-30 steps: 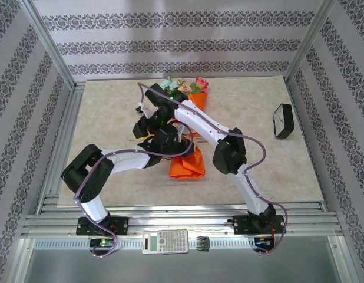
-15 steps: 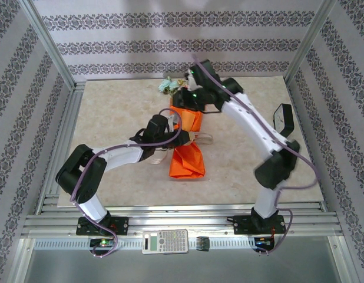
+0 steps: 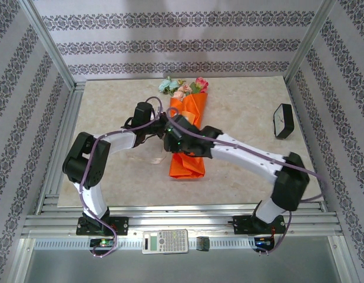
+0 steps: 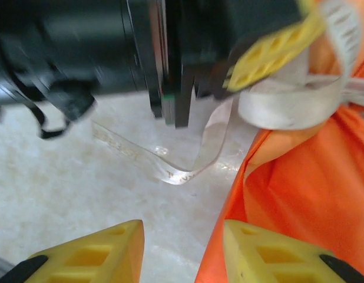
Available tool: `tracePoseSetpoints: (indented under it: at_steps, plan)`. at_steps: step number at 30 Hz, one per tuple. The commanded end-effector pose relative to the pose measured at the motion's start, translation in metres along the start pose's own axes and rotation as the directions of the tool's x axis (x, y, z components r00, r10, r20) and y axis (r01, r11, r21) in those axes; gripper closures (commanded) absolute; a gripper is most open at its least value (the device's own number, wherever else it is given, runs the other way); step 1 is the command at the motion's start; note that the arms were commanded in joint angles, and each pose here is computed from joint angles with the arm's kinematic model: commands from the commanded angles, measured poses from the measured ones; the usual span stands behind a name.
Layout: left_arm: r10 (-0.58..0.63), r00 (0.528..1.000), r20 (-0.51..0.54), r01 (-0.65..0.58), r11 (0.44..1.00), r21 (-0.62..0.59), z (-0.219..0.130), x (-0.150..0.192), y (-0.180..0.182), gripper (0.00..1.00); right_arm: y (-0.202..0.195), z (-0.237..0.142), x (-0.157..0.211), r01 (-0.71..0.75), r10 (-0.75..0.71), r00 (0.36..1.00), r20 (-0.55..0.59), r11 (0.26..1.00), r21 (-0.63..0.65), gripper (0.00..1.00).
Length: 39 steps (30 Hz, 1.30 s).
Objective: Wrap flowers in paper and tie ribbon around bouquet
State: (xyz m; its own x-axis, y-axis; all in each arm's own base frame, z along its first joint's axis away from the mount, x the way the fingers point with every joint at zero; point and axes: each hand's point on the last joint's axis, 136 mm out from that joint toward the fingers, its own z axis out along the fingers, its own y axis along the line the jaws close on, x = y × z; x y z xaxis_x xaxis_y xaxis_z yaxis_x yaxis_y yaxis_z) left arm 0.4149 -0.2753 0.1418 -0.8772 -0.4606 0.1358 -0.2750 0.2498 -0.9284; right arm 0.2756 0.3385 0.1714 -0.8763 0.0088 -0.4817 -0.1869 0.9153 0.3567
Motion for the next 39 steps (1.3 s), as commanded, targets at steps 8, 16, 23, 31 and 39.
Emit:
tracePoseSetpoints:
  at_steps: [8, 16, 23, 31, 39]
  plan:
    - [-0.191, 0.981, -0.030, 0.193, 0.975, 0.109, -0.002, -0.050, 0.002, 1.00, 0.001, 0.079, 0.015, -0.173, 0.180, 0.984, -0.014, 0.964, 0.202, 0.55]
    - [-0.254, 0.966, -0.043, 0.258, 0.953, 0.162, 0.009, -0.074, 0.007, 1.00, -0.024, 0.128, 0.019, -0.259, 0.265, 0.964, 0.028, 0.904, 0.339, 0.49]
    - [-0.261, 0.964, -0.047, 0.265, 0.948, 0.174, 0.012, -0.085, 0.002, 1.00, -0.051, 0.155, 0.026, -0.294, 0.308, 0.951, 0.034, 0.863, 0.410, 0.49]
    - [-0.262, 0.964, -0.053, 0.268, 0.948, 0.170, 0.012, -0.085, 0.004, 1.00, -0.045, 0.181, 0.032, -0.281, 0.319, 0.946, -0.059, 0.897, 0.342, 0.90]
    - [-0.259, 0.964, -0.053, 0.264, 0.951, 0.162, 0.012, -0.084, 0.006, 1.00, 0.023, 0.116, -0.015, -0.179, 0.183, 0.982, -0.039, 0.980, 0.092, 1.00]
